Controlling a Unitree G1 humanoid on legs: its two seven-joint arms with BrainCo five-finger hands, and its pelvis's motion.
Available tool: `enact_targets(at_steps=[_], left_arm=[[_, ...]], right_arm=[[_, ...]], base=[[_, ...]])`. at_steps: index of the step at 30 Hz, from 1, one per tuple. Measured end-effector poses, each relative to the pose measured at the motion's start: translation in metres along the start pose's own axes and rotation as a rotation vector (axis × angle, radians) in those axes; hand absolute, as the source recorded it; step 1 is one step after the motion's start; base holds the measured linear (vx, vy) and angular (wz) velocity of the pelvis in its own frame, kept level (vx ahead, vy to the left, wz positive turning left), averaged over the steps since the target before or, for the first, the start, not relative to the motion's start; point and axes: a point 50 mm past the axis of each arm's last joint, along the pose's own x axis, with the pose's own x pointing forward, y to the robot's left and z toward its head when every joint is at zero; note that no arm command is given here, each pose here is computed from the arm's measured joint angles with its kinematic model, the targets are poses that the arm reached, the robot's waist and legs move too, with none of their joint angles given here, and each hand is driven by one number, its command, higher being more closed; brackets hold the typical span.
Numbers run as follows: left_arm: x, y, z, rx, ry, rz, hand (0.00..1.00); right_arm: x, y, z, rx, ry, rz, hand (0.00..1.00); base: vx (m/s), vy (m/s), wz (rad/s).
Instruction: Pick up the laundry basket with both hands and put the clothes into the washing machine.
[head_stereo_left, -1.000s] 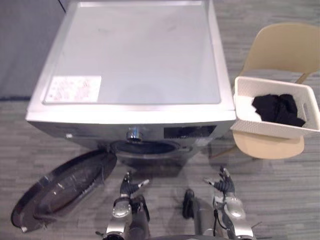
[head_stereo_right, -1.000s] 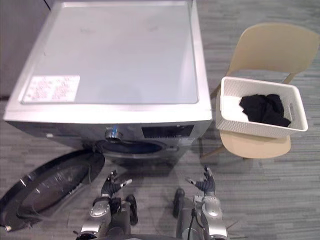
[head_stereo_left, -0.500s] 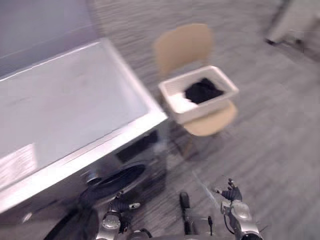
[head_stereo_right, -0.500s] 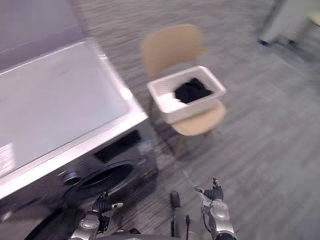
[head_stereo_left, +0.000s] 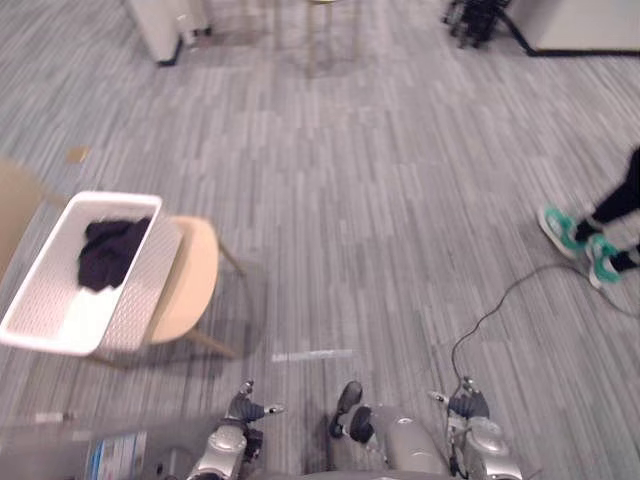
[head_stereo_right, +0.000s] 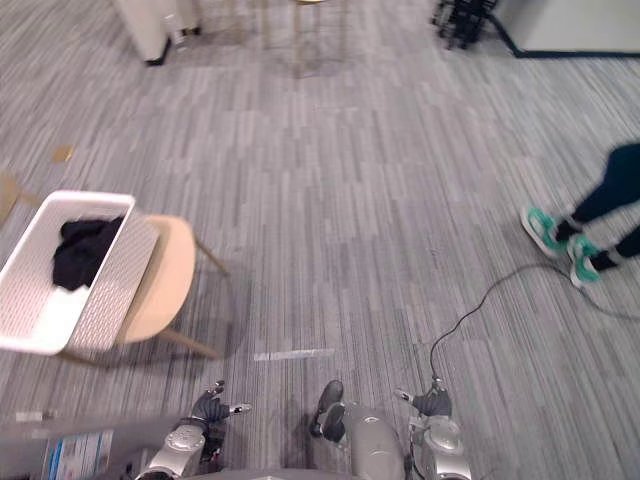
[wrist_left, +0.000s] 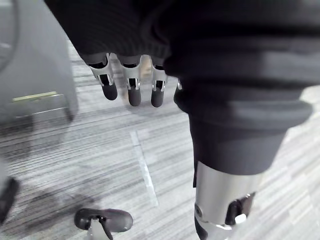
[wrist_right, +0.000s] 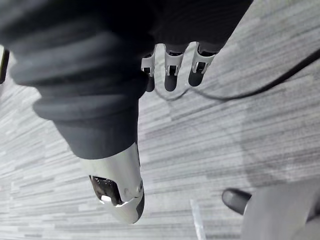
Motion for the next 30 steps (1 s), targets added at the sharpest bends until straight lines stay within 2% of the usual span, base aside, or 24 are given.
enact_targets(at_steps=[4, 14, 17, 22, 25, 28, 30], left_arm=[[-0.004, -0.003, 0.004, -0.068, -0.049, 0.012, 0.0], [-0.005, -0.002, 0.006, -0.061, -0.067, 0.012, 0.0], [-0.005, -0.002, 0.004, -0.012, -0.055, 0.01, 0.0], [-0.003, -0.009, 0.015, -0.026, -0.073, 0.002, 0.0], [-0.002, -0.008, 0.016, -0.047, -0.074, 0.023, 0.0], [-0.008, -0.023, 0.009, -0.108, -0.052, 0.001, 0.0], [-0.008, -0.023, 0.013, -0.121, -0.07, 0.007, 0.0]], right_arm=[[-0.001, 0.002, -0.001, -0.005, 0.003, 0.006, 0.0], [0.001, -0.01, -0.003, -0.071, 0.011, -0.02, 0.0], [0.001, -0.011, -0.004, -0.069, 0.014, -0.023, 0.0], [0.003, -0.011, 0.015, -0.049, -0.065, -0.025, 0.0], [0.001, -0.008, 0.013, -0.032, -0.067, -0.022, 0.0], [-0.001, -0.009, 0.023, -0.006, -0.114, -0.031, 0.0], [-0.002, -0.006, 0.032, 0.012, -0.154, -0.029, 0.0]], base=[[0.2, 0.048, -0.73], [0.42, 0.082, 0.29], [0.53, -0.077, 1.6], [0.48, -0.191, 2.06], [0.46, -0.449, 2.29], [0.29, -0.399, 1.75], [0.2, -0.352, 1.26]])
